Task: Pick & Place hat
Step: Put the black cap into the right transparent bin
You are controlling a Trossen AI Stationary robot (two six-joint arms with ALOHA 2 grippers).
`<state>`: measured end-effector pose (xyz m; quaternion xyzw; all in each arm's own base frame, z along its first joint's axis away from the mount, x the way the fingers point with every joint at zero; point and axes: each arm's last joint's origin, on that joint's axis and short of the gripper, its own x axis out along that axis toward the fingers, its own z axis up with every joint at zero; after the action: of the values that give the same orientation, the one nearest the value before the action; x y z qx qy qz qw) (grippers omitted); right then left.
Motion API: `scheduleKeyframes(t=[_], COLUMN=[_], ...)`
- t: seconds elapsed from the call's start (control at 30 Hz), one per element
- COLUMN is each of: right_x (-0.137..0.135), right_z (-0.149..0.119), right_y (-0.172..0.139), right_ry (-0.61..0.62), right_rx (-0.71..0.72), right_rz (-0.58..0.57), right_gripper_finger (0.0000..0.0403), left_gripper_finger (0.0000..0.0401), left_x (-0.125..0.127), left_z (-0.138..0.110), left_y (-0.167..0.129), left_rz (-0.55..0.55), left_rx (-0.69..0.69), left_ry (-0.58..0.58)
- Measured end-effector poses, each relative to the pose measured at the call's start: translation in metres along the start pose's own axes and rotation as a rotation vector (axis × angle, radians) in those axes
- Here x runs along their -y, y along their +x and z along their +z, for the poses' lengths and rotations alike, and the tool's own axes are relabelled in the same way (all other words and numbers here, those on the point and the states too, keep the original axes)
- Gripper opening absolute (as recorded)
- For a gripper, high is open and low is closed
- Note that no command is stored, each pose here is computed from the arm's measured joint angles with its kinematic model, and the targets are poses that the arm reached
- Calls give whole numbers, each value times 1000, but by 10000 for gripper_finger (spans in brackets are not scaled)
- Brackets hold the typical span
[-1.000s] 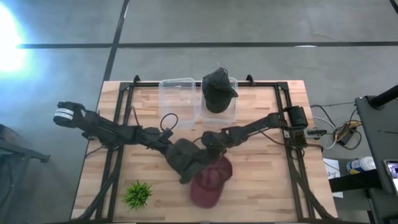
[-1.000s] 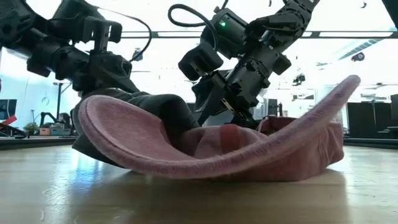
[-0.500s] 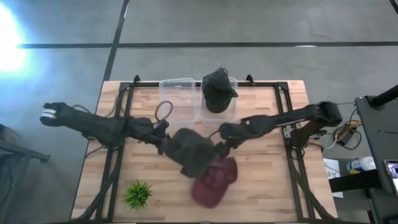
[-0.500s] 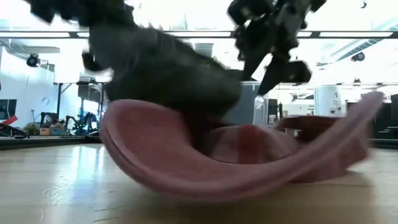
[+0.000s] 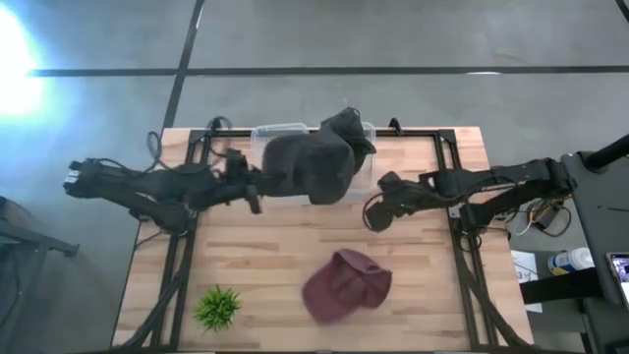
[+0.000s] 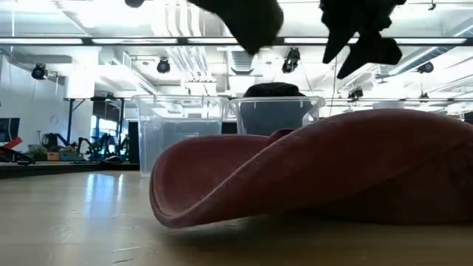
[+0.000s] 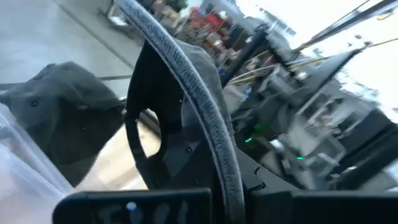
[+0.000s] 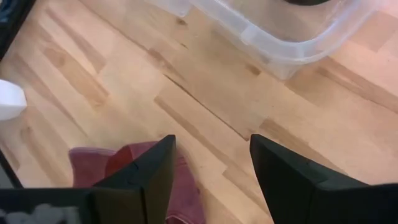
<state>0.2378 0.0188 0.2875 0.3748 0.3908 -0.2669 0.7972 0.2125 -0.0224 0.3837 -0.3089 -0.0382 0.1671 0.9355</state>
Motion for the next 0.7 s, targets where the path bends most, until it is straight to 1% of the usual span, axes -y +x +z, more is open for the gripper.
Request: scheduleKeyframes(t=[0.13,0.17,0.23,0.3,0.33,0.37,0.43,0.5,0.53,0.57,0.63,0.7], right_x=[3,3,2,0,-1,0,2,6,8,9,12,11], right_z=[1,2,4,7,8,9,10,11,11,11,12,13], right_y=[-14,-18,-27,-38,-44,-50,-62,-74,-79,-85,-94,-97], right_ry=[9,8,4,-5,-12,-19,-53,-108,-146,-195,-333,-487], right_rx=[32,43,83,134,157,176,205,229,243,262,304,340], right_rz=[59,79,144,224,261,289,321,333,340,350,350,334], right_gripper_finger=[203,203,203,203,203,203,203,203,203,203,203,203], left_gripper_finger=[9,9,9,9,9,9,9,9,9,9,9,9], left_x=[5,8,11,12,13,13,14,14,11,7,3,2], left_z=[-12,-13,-12,-7,-4,-3,-5,-15,-22,-30,-45,-58], left_y=[31,37,48,60,65,70,78,81,82,82,86,91], left_rz=[10,15,61,118,127,114,41,-11,-4,10,18,-7], left_rx=[-45,-40,0,49,46,4,-148,-362,-474,-578,-723,-812], left_ry=[-16,-22,-21,17,63,121,226,307,340,370,428,483])
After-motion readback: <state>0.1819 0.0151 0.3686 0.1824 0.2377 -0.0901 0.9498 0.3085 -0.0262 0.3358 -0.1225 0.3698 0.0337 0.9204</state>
